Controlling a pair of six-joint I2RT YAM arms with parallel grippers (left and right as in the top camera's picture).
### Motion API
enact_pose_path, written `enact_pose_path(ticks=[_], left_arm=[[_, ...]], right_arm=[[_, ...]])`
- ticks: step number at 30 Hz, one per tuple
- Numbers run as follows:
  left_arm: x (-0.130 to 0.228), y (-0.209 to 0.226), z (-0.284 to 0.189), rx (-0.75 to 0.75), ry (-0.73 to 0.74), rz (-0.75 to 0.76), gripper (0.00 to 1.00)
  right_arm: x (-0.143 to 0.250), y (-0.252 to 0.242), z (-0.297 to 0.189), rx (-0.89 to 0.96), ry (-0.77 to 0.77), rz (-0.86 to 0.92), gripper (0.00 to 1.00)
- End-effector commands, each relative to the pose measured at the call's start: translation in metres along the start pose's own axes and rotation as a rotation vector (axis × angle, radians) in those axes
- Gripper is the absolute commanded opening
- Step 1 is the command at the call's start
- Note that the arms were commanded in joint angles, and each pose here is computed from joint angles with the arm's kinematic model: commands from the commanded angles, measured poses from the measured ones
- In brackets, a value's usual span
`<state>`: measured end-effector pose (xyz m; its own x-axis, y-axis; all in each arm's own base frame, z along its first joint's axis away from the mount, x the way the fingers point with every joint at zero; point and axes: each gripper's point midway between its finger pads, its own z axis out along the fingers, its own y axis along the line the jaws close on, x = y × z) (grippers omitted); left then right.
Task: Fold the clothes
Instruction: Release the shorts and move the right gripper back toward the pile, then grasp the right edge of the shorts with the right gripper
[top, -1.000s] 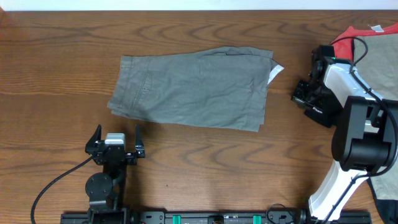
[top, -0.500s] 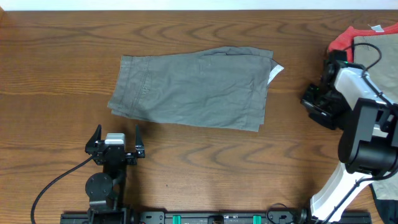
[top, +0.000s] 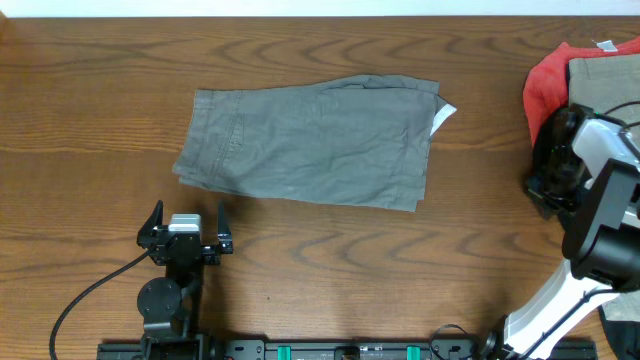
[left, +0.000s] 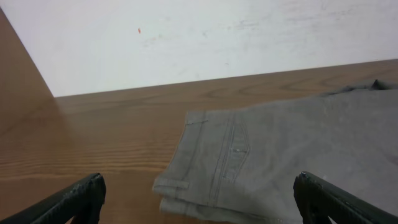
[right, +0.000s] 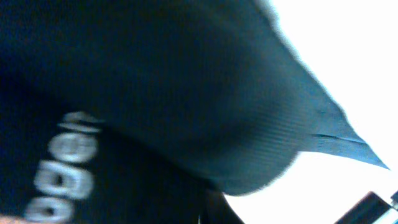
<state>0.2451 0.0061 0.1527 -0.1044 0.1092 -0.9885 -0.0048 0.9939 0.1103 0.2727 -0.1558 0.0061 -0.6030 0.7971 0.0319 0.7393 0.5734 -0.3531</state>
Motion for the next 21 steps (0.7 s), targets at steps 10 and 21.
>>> enact_pose_path(ticks=[10,21], left_arm=[[0.015,-0.006,0.001,0.031,0.047,-0.002,0.98],[0.015,-0.006,0.001,0.031,0.047,-0.002,0.98]], right_arm=[[0.015,0.055,-0.202,-0.714,-0.418,-0.258,0.93],[0.084,0.143,-0.214,-0.784,-0.394,-0.537,0.99]])
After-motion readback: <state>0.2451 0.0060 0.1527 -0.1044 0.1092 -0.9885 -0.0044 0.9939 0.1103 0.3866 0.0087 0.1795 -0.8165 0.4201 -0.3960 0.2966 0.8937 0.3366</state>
